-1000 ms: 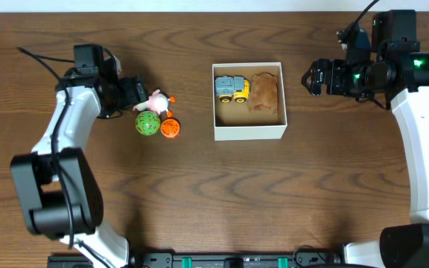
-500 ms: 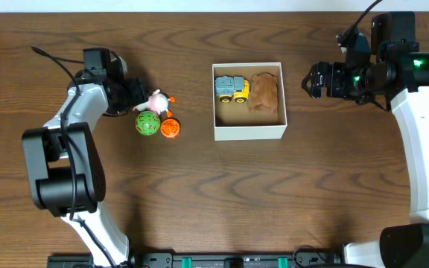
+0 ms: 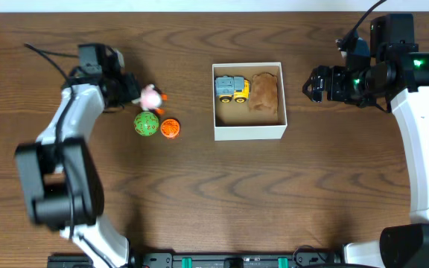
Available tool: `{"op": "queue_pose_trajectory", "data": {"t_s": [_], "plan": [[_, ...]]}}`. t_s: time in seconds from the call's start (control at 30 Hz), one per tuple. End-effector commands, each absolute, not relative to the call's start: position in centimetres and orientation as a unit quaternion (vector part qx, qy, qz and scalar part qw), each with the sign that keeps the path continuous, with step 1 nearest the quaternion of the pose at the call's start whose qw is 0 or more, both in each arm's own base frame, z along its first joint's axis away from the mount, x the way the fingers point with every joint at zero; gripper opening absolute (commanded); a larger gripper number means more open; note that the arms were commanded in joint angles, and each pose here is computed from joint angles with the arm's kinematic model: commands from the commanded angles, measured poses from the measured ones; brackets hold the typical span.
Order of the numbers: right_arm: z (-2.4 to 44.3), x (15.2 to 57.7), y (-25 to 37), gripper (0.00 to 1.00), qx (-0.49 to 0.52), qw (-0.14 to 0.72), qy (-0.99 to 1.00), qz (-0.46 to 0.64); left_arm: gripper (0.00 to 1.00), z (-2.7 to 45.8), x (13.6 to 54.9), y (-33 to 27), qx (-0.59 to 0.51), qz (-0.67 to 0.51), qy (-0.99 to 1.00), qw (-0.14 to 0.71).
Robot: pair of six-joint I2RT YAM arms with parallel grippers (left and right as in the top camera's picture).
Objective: Pack container
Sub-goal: 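Reach the left gripper to the pink-and-white toy figure and grasp it, then carry the figure into the box and release it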
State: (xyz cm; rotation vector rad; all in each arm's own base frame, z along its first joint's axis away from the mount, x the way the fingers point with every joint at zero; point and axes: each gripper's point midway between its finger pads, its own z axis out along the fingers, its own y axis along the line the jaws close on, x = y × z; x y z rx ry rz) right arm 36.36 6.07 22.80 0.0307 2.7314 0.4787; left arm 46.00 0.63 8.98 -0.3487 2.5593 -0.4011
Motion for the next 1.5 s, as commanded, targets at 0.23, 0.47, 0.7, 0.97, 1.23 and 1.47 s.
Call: {"op": "queue_pose_trajectory", "data": {"t_s": [0.23,0.47,0.7,0.97,1.23,1.47], "plan": [[22.5,36.2,5.9,0.99,0.020,0.176,0.969,0.169,0.06,27.6,40.5,-6.9,-0.013,-0.183,0.890,0.418],[22.5,36.3,5.7,0.99,0.032,0.178,0.969,0.171,0.06,27.1,37.1,-16.7,0.048,-0.236,0.895,0.375],[22.6,36.9,2.4,0.99,0.109,0.184,0.962,0.168,0.06,21.2,37.2,-24.6,0.076,-0.235,0.915,0.319],[22.6,36.7,-1.8,0.99,0.177,0.186,0.952,0.169,0.06,14.9,38.9,-30.0,0.082,-0.251,0.920,0.290],[22.7,36.8,-2.2,0.99,0.177,0.190,0.951,0.167,0.06,12.1,38.9,-32.3,0.070,-0.262,0.923,0.273],[22.7,36.8,-2.2,0.99,0.177,0.191,0.951,0.167,0.10,10.5,37.0,-34.8,0.084,-0.267,0.927,0.251]]}}
